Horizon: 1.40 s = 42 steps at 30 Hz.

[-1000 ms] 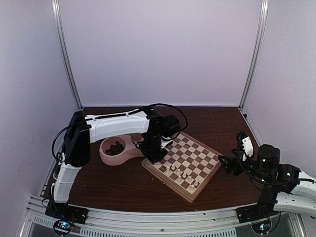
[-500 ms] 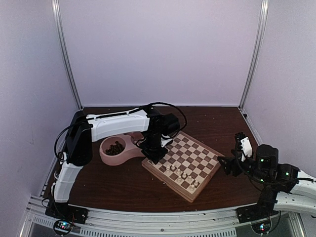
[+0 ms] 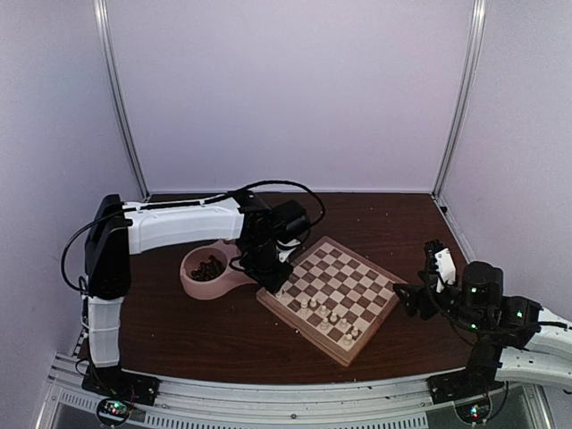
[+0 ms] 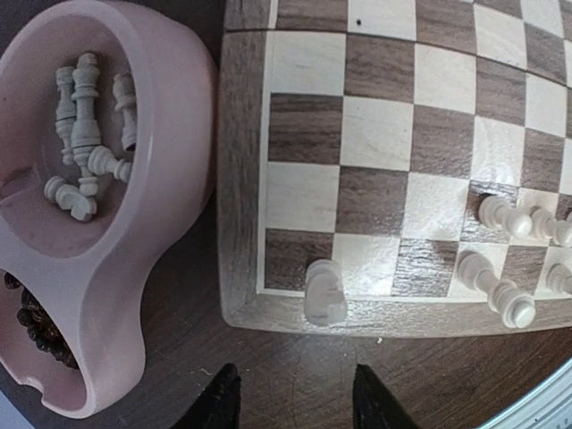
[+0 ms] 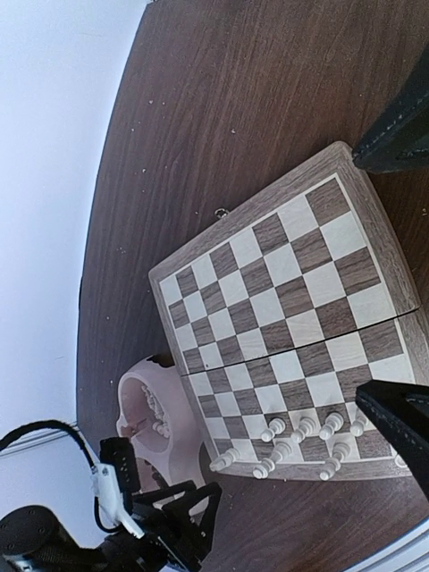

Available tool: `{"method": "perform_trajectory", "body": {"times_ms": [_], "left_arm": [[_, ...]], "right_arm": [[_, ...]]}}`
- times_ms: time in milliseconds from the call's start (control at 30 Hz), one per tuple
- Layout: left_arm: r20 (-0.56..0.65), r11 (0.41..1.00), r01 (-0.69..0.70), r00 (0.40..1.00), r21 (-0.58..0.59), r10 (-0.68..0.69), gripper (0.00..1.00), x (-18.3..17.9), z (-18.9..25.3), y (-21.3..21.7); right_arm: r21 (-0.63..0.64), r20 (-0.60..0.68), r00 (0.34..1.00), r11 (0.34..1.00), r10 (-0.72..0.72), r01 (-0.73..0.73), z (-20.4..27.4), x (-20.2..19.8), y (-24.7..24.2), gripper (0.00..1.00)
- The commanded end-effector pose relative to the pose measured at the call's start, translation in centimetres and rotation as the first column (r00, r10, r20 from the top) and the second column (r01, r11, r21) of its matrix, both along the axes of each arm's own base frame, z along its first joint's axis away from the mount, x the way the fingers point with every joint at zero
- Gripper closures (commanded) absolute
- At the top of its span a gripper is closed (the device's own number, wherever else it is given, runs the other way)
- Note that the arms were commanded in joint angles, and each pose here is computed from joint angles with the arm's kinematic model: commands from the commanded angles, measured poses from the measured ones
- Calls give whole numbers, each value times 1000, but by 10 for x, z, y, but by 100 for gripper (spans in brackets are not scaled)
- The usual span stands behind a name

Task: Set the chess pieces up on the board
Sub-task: Place the knight on the chessboard, then pick up the knight from the chessboard.

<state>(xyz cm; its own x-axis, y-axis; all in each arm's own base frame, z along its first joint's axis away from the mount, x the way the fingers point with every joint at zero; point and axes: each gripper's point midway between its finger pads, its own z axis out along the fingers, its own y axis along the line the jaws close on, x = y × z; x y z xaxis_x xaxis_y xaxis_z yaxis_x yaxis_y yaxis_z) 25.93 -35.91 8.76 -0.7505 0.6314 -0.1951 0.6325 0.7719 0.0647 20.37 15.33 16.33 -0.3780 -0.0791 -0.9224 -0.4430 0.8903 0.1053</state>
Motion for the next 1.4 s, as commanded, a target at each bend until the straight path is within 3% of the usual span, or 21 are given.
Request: {"method": "perform_trajectory", "body": {"times_ms": [0, 333, 767, 1100, 1367], "left_arm": [[136, 973, -46, 988, -225, 78, 53, 19, 27, -20], [95, 949, -91, 988, -301, 125, 55, 20, 16, -30], [29, 961, -127, 990, -247, 139, 56, 19, -8, -24], [18, 964, -128, 991, -233, 136, 77, 17, -17, -23], [13, 969, -128, 991, -211, 134, 76, 16, -21, -20]], "right_arm": [[0, 15, 1000, 1000, -17, 17, 3, 3, -2, 17], [0, 14, 1000, 1000, -17, 17, 3, 3, -2, 17], [-2, 13, 1000, 1000, -21, 21, 2, 4, -2, 16], [-2, 12, 1000, 1000, -22, 22, 3, 4, -2, 16], [-4, 12, 1000, 1000, -24, 24, 2, 4, -3, 16]]}}
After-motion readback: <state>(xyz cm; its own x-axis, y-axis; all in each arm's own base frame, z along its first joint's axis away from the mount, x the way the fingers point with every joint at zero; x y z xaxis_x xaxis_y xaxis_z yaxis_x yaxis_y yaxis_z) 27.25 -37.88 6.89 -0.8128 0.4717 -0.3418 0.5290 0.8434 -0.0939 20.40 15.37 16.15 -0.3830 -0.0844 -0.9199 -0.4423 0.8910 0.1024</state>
